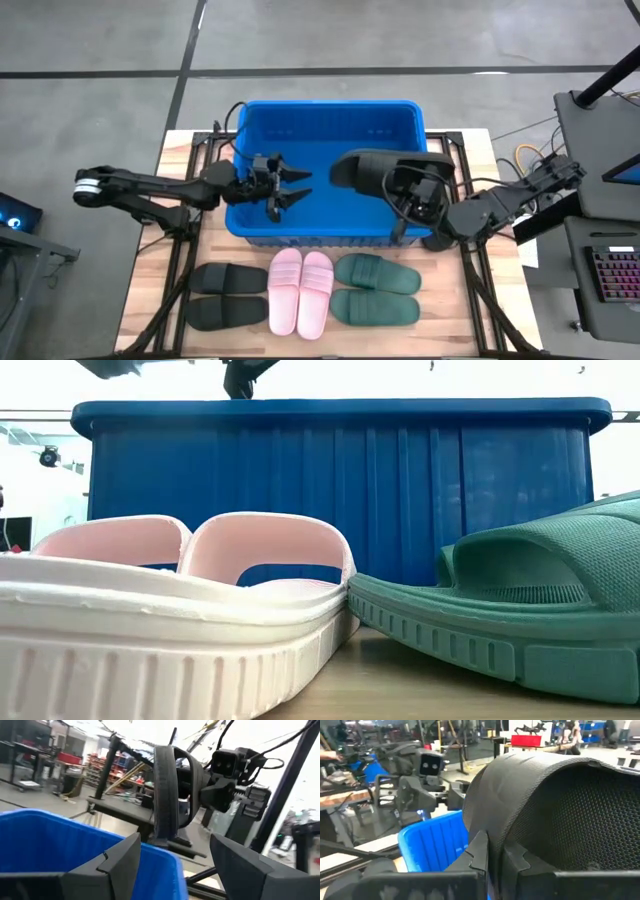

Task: Pick and place slides into bin
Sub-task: Put the black slide into the blue bin

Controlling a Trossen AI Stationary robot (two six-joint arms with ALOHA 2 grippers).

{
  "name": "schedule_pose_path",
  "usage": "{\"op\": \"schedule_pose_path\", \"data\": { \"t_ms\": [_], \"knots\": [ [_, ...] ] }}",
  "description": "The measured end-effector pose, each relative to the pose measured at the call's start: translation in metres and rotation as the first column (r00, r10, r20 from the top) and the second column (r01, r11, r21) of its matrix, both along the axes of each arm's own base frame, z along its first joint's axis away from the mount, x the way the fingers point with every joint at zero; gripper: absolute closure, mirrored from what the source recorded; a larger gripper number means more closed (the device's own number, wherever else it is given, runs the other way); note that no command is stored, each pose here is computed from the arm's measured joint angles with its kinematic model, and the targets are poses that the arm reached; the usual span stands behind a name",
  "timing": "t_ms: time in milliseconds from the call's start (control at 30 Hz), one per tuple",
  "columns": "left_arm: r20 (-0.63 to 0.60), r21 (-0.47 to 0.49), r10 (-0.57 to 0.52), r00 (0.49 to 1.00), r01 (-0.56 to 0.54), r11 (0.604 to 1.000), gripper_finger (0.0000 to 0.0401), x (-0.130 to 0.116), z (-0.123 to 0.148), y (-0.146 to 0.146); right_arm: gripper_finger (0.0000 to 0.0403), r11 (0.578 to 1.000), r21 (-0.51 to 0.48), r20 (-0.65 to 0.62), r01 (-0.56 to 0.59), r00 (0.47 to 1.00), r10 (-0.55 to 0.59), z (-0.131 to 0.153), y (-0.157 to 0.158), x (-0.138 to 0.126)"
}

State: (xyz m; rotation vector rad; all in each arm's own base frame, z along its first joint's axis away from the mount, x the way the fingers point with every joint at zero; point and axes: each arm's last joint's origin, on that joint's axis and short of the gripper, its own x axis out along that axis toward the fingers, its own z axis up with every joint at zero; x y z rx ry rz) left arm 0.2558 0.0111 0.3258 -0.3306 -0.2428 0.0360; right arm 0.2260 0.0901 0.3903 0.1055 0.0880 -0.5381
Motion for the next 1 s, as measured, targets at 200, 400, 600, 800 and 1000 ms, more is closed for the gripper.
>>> {"op": "schedule_pose_path", "data": {
  "t_ms": [200, 400, 600, 800, 1000],
  "knots": [
    [0.001, -0.027, -0.01, 1.0, 0.01, 1.0, 0.0176, 0.008, 0.001, 0.001, 0.039, 0.999, 0.0, -0.005, -0.048, 0.999, 0.048, 0.0, -0.002, 0.005],
    [0.003, -0.026, -0.015, 1.0, 0.015, 1.0, 0.0176, 0.022, 0.007, 0.002, 0.039, 0.999, -0.006, -0.015, -0.052, 0.999, 0.051, -0.002, -0.002, 0.007],
    [0.002, -0.01, -0.072, 0.997, 0.073, 0.997, 0.0176, 0.038, 0.012, 0.005, 0.039, 0.997, 0.008, -0.01, -0.083, 0.996, 0.083, -0.002, -0.002, 0.008],
    [-0.011, -0.008, -0.069, 0.998, 0.068, 0.998, 0.0177, 0.047, 0.01, 0.008, 0.039, 0.996, 0.012, 0.0, -0.085, 0.996, 0.085, -0.001, -0.002, 0.009],
    [-0.01, -0.029, -0.085, 0.996, 0.084, 0.996, 0.0212, 0.054, 0.011, 0.011, 0.039, 0.991, 0.024, 0.014, -0.129, 0.992, 0.129, 0.001, -0.001, 0.009]
  ]
}}
